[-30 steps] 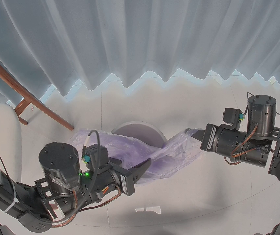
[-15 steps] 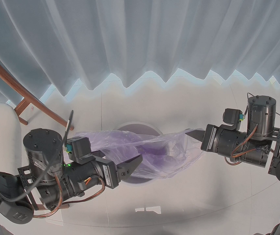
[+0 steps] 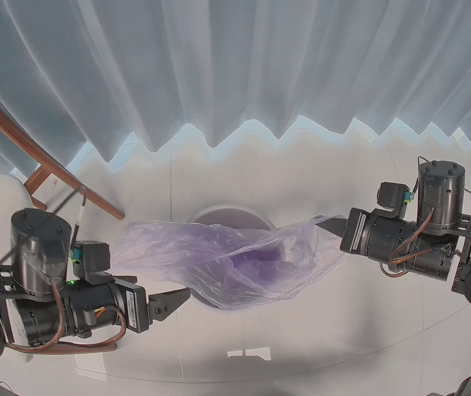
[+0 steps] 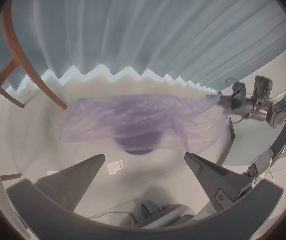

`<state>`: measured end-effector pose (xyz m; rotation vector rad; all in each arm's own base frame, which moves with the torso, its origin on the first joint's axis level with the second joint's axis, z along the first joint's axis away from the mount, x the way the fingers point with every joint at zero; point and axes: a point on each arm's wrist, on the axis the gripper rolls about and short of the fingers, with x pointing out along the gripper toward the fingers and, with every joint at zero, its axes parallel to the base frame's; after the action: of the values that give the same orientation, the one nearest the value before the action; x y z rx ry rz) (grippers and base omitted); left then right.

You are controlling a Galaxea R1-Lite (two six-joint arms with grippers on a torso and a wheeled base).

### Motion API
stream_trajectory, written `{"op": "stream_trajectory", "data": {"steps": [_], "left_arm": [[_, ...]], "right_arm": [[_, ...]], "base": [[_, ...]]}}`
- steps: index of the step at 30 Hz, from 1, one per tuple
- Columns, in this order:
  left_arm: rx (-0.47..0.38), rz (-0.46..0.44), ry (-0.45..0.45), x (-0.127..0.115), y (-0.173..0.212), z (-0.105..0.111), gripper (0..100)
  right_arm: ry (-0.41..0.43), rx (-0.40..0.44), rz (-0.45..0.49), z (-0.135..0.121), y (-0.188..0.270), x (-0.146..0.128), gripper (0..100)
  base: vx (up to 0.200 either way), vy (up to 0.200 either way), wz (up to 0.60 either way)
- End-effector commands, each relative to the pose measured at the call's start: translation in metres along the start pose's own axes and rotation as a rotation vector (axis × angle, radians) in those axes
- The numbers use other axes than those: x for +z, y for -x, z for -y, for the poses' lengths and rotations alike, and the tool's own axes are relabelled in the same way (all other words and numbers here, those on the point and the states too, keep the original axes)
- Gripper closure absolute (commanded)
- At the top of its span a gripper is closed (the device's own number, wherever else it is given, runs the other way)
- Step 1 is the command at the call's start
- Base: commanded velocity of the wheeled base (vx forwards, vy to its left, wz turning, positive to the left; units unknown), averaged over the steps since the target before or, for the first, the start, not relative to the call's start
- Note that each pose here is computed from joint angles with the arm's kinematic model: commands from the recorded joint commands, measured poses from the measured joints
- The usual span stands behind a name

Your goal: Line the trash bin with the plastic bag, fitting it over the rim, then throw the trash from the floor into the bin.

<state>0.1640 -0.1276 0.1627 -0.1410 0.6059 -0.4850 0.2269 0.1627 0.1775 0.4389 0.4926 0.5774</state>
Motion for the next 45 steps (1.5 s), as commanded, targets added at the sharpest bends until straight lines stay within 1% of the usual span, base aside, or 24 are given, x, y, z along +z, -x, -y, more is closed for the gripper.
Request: {"op": "stream_trajectory", "data": {"steps": [1,6,11,13,15,16,17,19,23,24,31,34,38,41,42,43,45], "left_arm": [[0.003,0.075,0.012,0.011,0.012,0.000,0],[0.058,0.097,0.030,0.016,0.011,-0.006,0],[0.078,0.091,0.038,0.015,0.010,-0.011,0],[0.112,0.065,0.030,0.009,0.010,-0.019,0],[0.112,0.065,0.030,0.009,0.010,-0.019,0],[0.166,0.039,0.011,0.002,0.009,-0.031,0],[0.193,0.033,-0.005,0.002,0.009,-0.037,0],[0.218,0.022,-0.022,-0.001,0.010,-0.043,0],[0.230,-0.009,-0.024,-0.006,0.005,-0.046,0],[0.236,-0.029,-0.024,-0.007,0.000,-0.047,0],[0.256,-0.087,-0.018,-0.010,-0.020,-0.051,0],[0.255,-0.084,-0.016,-0.008,-0.024,-0.051,0],[0.251,-0.051,0.004,-0.005,-0.035,-0.051,0],[0.260,0.002,0.017,0.000,-0.042,-0.057,0],[0.260,0.002,0.017,0.000,-0.042,-0.057,0],[0.266,0.036,0.024,0.004,-0.046,-0.061,0],[0.272,0.057,0.030,0.005,-0.048,-0.064,0]], "right_arm": [[-0.002,-0.003,-0.003,0.001,-0.001,-0.001,100],[0.000,0.000,-0.003,0.001,0.000,-0.001,100],[-0.001,-0.001,-0.004,0.000,-0.001,-0.001,100],[-0.001,0.002,0.003,0.000,0.001,0.001,100],[-0.001,0.002,0.003,0.000,0.001,0.001,100],[-0.002,-0.001,0.001,0.001,0.000,0.000,100],[-0.003,-0.004,-0.001,0.001,0.000,0.000,100],[-0.003,-0.005,-0.002,0.002,-0.001,0.000,100],[-0.003,-0.003,0.003,0.001,0.000,0.001,100],[-0.003,-0.003,0.003,0.001,0.000,0.001,100],[-0.002,-0.004,0.001,0.002,0.000,0.001,100],[-0.002,-0.005,0.000,0.002,0.000,0.000,100],[-0.002,-0.004,0.001,0.002,0.000,0.000,100],[-0.001,-0.002,0.002,0.001,0.000,0.001,100],[-0.001,-0.002,0.002,0.001,0.000,0.001,100],[0.001,-0.002,0.002,0.001,0.000,0.001,100],[0.001,-0.001,0.004,0.001,0.001,0.001,100]], "base": [[0.000,0.000,0.00],[0.000,0.000,0.00],[0.000,0.000,0.00],[0.000,0.000,0.00],[0.000,0.000,0.00],[0.000,0.000,0.00],[0.000,0.000,0.00],[0.000,0.000,0.00],[0.000,0.000,0.00],[0.000,0.000,0.00],[0.000,0.000,0.00],[0.000,0.000,0.00],[0.000,0.000,0.00],[0.000,0.000,0.00],[0.000,0.000,0.00],[0.000,0.000,0.00],[0.000,0.000,0.00]]}}
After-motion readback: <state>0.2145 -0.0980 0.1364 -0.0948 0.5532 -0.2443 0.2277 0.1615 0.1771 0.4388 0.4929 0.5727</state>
